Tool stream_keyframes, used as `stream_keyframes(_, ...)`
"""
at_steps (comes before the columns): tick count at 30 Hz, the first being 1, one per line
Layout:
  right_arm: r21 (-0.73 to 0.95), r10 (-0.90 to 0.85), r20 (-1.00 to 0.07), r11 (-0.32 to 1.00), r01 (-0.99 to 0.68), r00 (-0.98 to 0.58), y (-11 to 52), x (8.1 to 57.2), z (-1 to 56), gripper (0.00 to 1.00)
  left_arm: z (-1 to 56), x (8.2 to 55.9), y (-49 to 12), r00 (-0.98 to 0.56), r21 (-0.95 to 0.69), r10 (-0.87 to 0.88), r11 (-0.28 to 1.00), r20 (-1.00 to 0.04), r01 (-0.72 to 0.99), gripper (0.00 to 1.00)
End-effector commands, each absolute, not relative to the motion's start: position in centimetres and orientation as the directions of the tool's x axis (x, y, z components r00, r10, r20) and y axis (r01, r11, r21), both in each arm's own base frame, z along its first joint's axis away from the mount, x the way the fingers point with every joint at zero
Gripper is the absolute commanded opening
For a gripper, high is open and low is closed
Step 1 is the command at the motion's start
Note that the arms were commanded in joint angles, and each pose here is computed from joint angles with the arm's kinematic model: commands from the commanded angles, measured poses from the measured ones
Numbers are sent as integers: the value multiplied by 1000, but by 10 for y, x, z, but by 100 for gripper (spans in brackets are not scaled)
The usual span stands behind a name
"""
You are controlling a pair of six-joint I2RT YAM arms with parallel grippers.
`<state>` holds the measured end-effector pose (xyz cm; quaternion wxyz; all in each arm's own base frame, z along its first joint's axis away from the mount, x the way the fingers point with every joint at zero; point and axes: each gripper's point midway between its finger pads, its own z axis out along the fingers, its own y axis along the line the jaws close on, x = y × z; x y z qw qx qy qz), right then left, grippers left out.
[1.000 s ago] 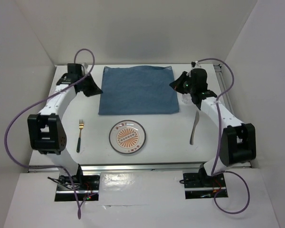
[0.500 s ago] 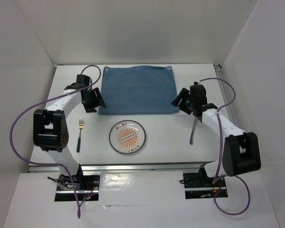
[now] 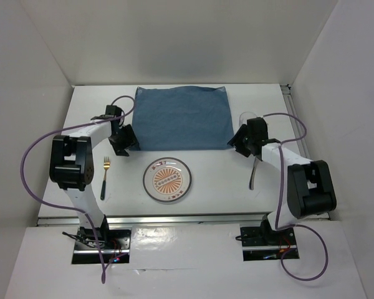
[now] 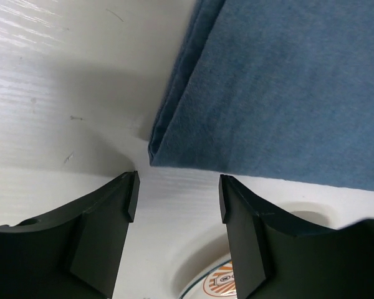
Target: Set the dinner table for one person
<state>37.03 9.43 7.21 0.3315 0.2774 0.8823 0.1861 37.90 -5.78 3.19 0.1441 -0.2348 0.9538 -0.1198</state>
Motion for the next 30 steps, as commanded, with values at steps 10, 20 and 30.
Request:
stream_keyframes(10,467,601,-523,796,386,-605,85,401,46,64,25,406,-62,-824,-346,-519,834,-226,-430,58)
stream_keyframes(20,460,580,-554,811,361,-597,87,431,45,25,36,425,-62,-813,-353,-527,830,-245,-432,0)
stream_keyframes(30,549,548,-713,824,138,-438,103,501,195,0,178,498,-47,-717,-435,-496,852,-489,-292,0)
